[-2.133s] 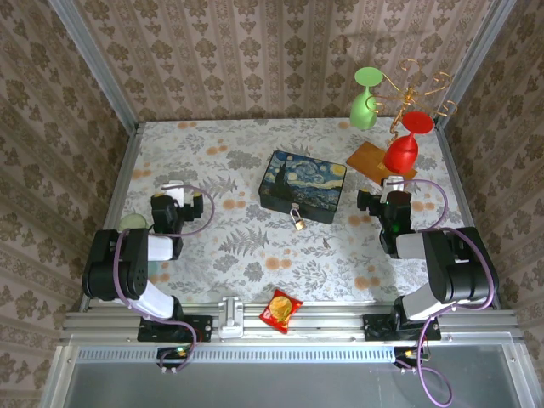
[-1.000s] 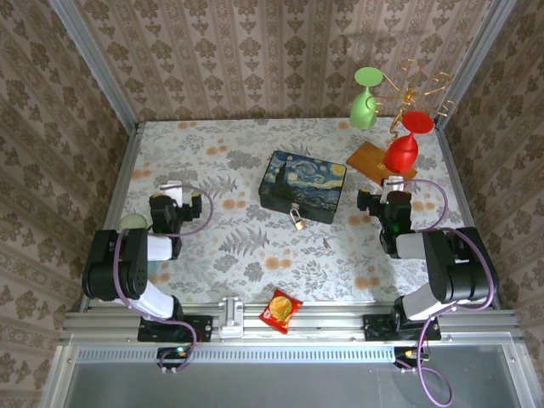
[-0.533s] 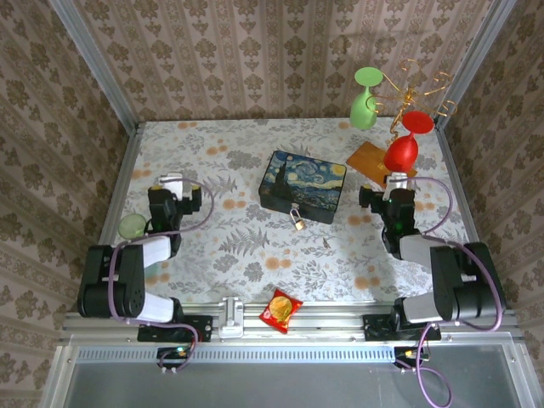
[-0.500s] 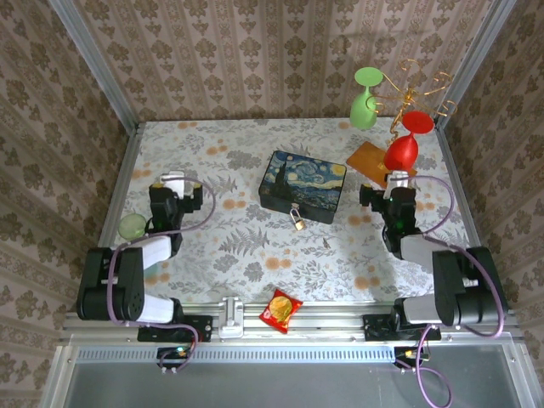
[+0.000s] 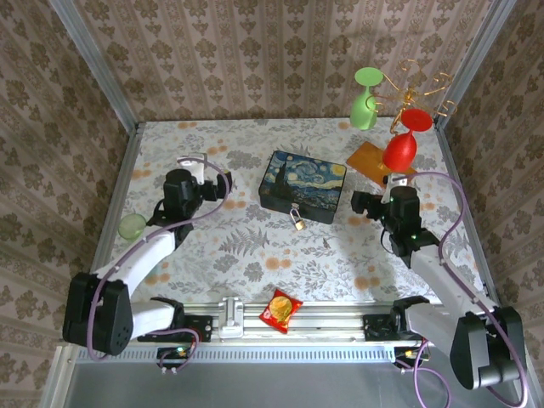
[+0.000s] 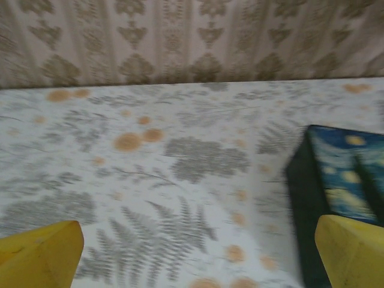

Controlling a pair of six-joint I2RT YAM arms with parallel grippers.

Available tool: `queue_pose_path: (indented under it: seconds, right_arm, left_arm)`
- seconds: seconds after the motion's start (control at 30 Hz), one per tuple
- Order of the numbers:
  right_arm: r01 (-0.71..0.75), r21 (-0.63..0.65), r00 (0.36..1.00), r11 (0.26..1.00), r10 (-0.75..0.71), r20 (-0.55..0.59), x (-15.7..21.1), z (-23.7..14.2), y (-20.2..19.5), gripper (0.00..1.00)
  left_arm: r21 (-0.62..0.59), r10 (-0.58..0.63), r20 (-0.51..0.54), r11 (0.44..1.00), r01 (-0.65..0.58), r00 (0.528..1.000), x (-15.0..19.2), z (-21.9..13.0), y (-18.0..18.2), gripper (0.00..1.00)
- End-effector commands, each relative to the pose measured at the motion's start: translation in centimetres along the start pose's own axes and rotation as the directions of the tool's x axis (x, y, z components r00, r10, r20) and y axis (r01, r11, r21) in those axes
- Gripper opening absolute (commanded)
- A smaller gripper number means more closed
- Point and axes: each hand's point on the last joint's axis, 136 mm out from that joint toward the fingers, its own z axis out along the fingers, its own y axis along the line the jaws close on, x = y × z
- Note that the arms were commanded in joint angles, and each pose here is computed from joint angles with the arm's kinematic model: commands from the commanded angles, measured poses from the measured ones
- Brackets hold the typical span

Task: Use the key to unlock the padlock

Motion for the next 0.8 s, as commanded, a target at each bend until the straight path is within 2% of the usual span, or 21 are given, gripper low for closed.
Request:
queue_pose_path:
  seconds: [0.0, 0.1, 0.23, 0.4, 0.63, 0.77]
  right_arm:
    - [-0.018, -0.025, 0.987, 1.000, 0.014, -0.157, 4.1, -1.4, 0.8, 0.95]
    - [-0.004, -0.012, 0.980, 1.000, 0.002, -0.197, 5.2, -1.8, 0.5, 0.95]
    - [-0.058, -0.029, 0.968, 0.998, 0.049, -0.245, 6.7, -2.0, 1.1, 0.93]
    - [-0.044, -0.054, 0.947, 0.998, 0.025, -0.321, 9.2, -2.2, 3.2, 0.89]
    - [-0.001, -0.083, 0.923, 0.997, -0.031, -0.384, 12.3, -1.3, 6.1, 0.82]
    - [0.096, -0.088, 0.899, 0.991, -0.125, -0.420, 13.3, -0.9, 7.5, 0.78]
  left_arm:
    - [0.124, -0.165, -0.121, 0.976, 0.180, 0.979, 2.9, -1.1, -3.4, 1.00]
    - [0.154, -0.188, -0.189, 0.964, 0.219, 0.964, 4.3, -1.3, -5.0, 1.00]
    - [0.202, -0.208, -0.235, 0.945, 0.257, 0.950, 5.5, -1.6, -8.3, 1.00]
    - [0.233, -0.297, -0.315, 0.897, 0.376, 0.902, 8.1, -1.2, -12.8, 1.00]
    - [0.278, -0.193, -0.362, 0.911, 0.304, 0.912, 10.0, -0.9, -18.2, 1.00]
    - [0.286, -0.234, -0.347, 0.896, 0.340, 0.908, 10.2, -1.1, -19.2, 1.00]
